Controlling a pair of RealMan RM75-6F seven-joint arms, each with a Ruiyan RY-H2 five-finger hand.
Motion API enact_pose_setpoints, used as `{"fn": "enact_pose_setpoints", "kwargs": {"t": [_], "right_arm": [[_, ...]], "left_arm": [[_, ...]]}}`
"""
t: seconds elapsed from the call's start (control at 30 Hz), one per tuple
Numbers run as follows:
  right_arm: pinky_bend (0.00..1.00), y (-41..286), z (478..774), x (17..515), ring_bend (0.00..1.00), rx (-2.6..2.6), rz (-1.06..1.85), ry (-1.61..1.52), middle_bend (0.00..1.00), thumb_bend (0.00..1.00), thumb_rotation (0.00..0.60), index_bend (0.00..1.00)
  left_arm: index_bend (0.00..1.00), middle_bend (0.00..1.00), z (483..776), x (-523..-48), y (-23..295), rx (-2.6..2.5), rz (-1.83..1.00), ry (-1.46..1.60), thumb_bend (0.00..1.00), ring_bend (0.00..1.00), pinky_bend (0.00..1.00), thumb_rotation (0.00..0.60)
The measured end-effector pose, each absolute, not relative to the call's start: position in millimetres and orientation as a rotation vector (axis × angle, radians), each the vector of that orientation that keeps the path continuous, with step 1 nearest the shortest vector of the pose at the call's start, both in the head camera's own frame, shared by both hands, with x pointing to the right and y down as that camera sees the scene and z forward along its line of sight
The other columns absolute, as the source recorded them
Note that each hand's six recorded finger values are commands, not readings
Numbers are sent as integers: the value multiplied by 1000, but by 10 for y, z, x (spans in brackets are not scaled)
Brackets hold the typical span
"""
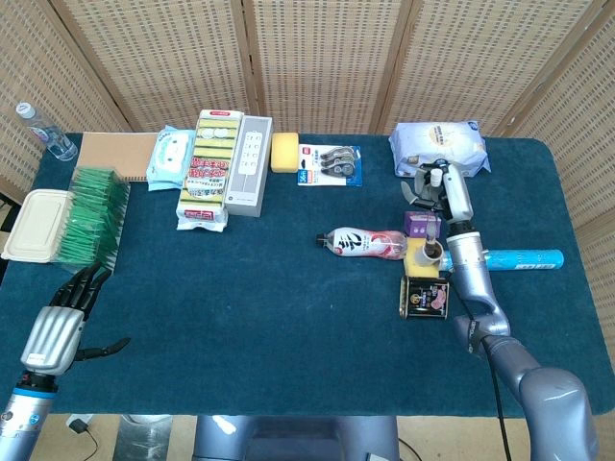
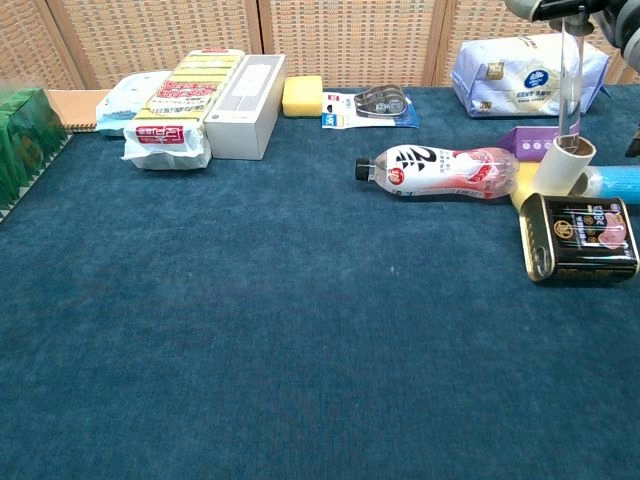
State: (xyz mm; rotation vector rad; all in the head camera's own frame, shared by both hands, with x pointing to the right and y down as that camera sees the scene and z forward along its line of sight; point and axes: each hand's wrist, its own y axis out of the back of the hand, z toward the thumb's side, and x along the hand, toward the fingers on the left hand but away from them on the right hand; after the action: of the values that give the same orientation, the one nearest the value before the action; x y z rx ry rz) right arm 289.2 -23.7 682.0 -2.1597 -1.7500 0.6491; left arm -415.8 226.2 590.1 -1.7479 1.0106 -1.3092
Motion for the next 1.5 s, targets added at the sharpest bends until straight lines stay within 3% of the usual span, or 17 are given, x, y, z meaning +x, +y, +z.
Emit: {"fn": "enact_pose_setpoints", "kwargs": {"t": [0.73,0.83,1.07,1.5], "right_arm": [[991,-153,6892,2925,1000,-2180,652,-1741,974,376,600,766],[952,-149,6877,2940,991,-2181,644,-1744,943,377,600,741],[821,-130,6816,2968,865,-2185,619,-1728,857,377,600,689],[708,-51,6765,3063,759,-2182,620,-1711,760,379,600,573]], "left_arm": [[0,0,5929,-4135,2264,-1759,-1315,997,0,30,144,428],[0,0,5923,-4144,2262,-1758,-1314,1000,0,30,144,429],[0,0,5921,-4146,2259,-1762,-1308,999,0,30,144,427],[0,0,5904,-4152,2248,-1775,-1284,994,0,30,144,438]]}}
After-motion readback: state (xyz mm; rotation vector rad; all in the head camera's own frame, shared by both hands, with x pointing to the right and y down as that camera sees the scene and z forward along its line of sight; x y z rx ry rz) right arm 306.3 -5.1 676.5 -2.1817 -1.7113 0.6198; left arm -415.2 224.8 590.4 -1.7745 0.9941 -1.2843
